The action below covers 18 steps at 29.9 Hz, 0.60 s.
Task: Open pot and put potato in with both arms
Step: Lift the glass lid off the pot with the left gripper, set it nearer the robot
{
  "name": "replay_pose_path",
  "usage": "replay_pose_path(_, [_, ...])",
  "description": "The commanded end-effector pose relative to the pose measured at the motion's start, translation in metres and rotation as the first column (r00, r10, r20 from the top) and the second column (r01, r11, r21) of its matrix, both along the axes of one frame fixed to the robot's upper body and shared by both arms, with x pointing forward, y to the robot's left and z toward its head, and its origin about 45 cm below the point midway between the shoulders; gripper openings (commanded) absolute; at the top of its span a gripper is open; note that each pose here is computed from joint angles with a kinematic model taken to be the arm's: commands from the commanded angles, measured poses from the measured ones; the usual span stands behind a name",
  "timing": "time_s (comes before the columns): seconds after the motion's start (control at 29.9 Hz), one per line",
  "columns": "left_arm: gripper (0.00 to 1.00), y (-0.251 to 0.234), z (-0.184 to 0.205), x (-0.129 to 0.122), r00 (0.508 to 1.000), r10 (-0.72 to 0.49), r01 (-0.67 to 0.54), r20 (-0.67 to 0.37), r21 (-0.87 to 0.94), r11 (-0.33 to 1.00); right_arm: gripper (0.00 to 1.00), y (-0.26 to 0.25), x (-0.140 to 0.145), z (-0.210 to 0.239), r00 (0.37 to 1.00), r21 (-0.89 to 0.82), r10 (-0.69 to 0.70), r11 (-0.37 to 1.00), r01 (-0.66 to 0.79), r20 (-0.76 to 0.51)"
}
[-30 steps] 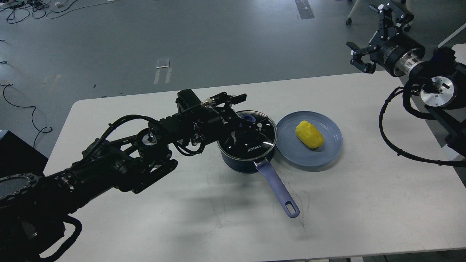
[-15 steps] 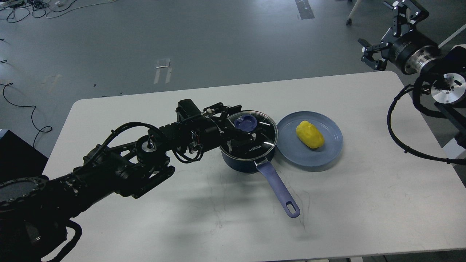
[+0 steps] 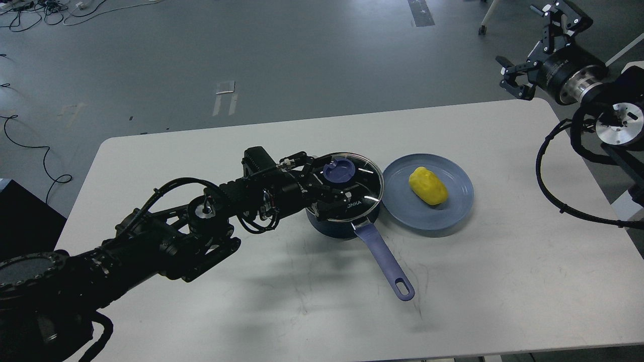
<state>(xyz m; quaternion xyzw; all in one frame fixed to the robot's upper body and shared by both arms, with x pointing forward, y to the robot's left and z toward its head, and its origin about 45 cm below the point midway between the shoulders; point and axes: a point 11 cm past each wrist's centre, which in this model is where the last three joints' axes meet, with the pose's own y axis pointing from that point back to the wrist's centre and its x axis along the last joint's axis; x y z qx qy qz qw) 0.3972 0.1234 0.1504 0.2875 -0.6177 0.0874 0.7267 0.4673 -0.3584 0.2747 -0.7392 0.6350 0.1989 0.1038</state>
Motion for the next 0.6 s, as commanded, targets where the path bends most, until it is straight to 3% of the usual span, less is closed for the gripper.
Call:
replay_pose_path(0.0, [0.67,0.004,-0.001,0.002,1.0,0.009,-0.009,0.002,0.007,1.0,1.0,0.0,0.0,-0.001,1.0,-0.002,-0.001,1.0,0.001,-0.003])
replay_pose_path(0.07, [0.5,0.002,0.0,0.001,1.0,-0.004,0.004,0.009,-0.004,1.0,1.0,-0.001,-0.001,-0.003,1.0,-0.003,-0.001,1.0,0.001,-0.007])
replay_pose_path(0.33, [0.26,0.005,0.002,0.001,1.0,-0.014,0.015,0.028,-0.015,1.0,1.0,-0.001,-0.002,-0.006,1.0,-0.006,-0.002,1.0,0.002,-0.015])
replay_pose_path(0.57, [0.25,0.009,0.008,0.0,0.996,-0.015,0.021,0.091,-0.056,0.998,1.0,-0.002,-0.005,-0.013,1.0,-0.006,-0.005,1.0,0.004,-0.028])
